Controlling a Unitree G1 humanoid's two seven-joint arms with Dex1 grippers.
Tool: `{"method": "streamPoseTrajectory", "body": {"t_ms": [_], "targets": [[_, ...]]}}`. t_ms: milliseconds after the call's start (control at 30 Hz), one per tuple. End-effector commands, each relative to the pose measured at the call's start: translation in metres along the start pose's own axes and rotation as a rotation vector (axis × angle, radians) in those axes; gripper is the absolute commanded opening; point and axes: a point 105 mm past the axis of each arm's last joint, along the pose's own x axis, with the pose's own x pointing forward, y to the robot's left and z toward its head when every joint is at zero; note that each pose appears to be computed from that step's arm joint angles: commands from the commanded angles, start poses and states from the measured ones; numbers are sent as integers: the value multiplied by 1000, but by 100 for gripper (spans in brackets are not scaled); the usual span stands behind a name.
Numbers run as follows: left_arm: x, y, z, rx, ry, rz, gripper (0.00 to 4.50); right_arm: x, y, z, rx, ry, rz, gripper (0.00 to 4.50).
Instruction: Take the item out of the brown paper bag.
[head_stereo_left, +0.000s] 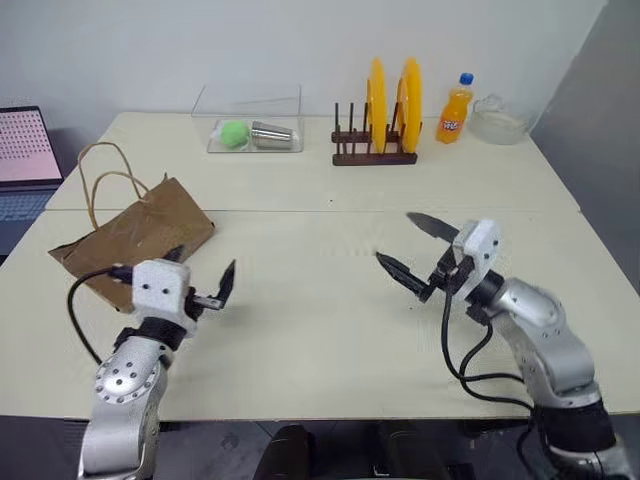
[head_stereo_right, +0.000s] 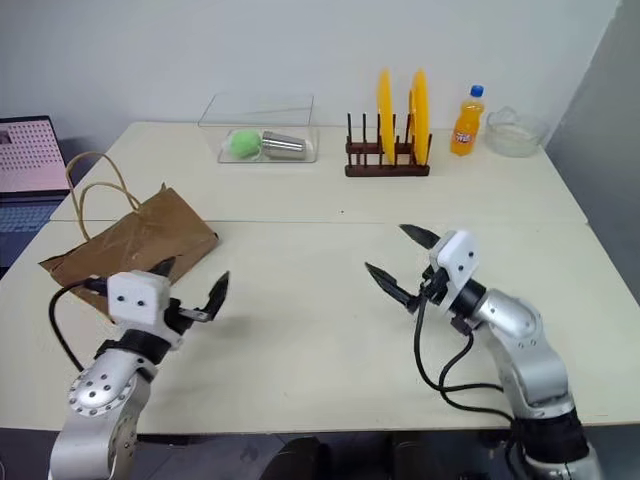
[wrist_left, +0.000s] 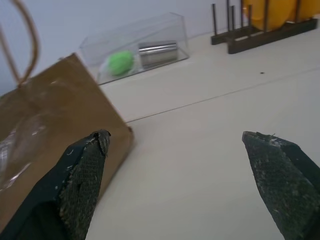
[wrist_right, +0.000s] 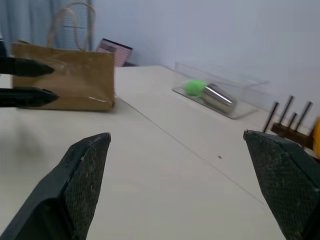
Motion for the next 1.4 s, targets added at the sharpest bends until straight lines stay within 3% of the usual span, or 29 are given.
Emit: {"method": "streamPoseTrajectory", "body": {"t_ms": [33,267,333,600,1167,1267,1400], "targets": [[-11,9,23,4,-72,34,449,5,9,16,12,-23,167,450],[-30,52,54,72,-109,112,449,10,16,26,16,-15,335,450],[-30,82,61,71,-84,113,449,13,14,27,9,-24,345,450],[-2,134,71,34,25,-21,449,19,14,35,-16,-51,348,450],[67,166,76,79,102,-200,449,12,17,50,-69,-28,315,450],[73,167,84,83,83,-224,385,11,19,50,-72,-18,316,450],[77,163,84,85,96,-277,258,9,20,50,-76,-7,312,450]]}}
